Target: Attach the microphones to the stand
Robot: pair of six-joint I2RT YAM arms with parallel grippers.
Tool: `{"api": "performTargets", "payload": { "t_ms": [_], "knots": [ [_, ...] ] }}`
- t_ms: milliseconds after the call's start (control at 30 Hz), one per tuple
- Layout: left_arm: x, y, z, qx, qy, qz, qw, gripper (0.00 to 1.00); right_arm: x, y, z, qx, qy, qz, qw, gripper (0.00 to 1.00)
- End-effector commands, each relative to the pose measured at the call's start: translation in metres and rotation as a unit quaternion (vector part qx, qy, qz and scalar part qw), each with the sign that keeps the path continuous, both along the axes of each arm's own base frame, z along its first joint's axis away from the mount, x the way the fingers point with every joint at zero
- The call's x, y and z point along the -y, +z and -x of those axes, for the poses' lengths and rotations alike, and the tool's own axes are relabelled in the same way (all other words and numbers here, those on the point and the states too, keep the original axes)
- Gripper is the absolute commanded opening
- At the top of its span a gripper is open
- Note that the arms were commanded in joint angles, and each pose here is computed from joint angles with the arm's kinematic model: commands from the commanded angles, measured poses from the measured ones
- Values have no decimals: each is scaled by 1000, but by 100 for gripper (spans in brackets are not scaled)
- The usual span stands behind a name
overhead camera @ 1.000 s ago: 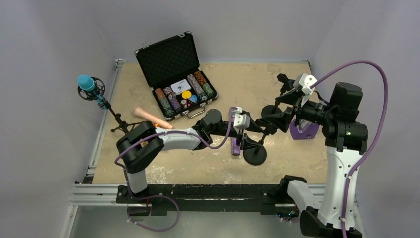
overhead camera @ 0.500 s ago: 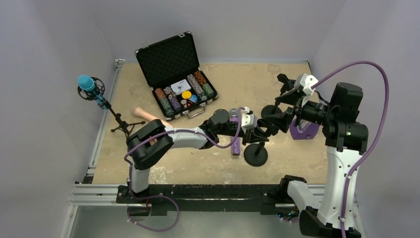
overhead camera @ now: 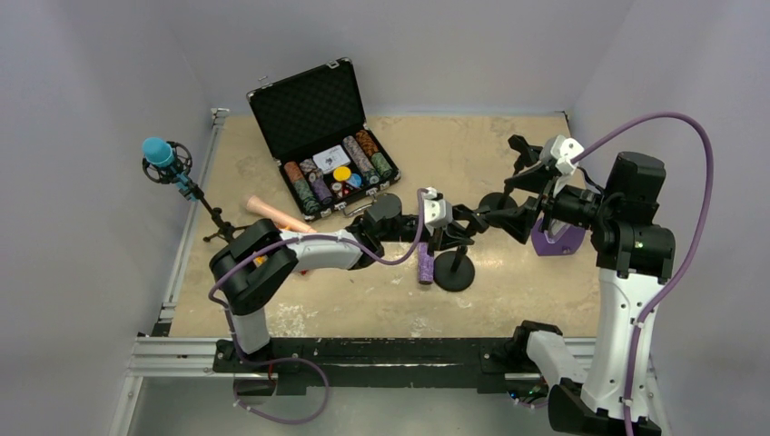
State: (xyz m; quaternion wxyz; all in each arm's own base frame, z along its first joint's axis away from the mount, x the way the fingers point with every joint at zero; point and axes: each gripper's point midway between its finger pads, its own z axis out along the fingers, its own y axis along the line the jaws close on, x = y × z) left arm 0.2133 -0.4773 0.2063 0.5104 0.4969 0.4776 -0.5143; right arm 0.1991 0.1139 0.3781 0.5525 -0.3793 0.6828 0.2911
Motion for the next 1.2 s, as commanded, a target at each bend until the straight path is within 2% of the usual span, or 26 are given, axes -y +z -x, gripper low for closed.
{"api": "performTargets", "payload": {
  "t_ms": [0, 533, 633, 767, 900, 1167],
  "knots": [
    [-20, 7, -11, 19, 12, -4, 1000, 0, -3, 0, 4, 4, 15, -9, 1000, 83],
    [-54, -8, -27, -8, 55, -48, 997, 2, -4, -11, 3, -13, 30, -10, 999, 83],
    [-57, -6, -28, -17, 62, -46, 997, 15, -4, -14, 3, -15, 33, -8, 999, 83],
    [-63, 0, -28, -29, 79, -40, 996, 46, -3, -19, 2, -19, 32, -3, 999, 83],
    [-73, 13, -22, -32, 90, -23, 995, 67, -3, -24, 2, -20, 33, 1, 999, 83],
    [-112, 12, -11, -55, 151, -37, 986, 83, -3, -34, 3, -16, 43, 8, 999, 82]
  ]
}}
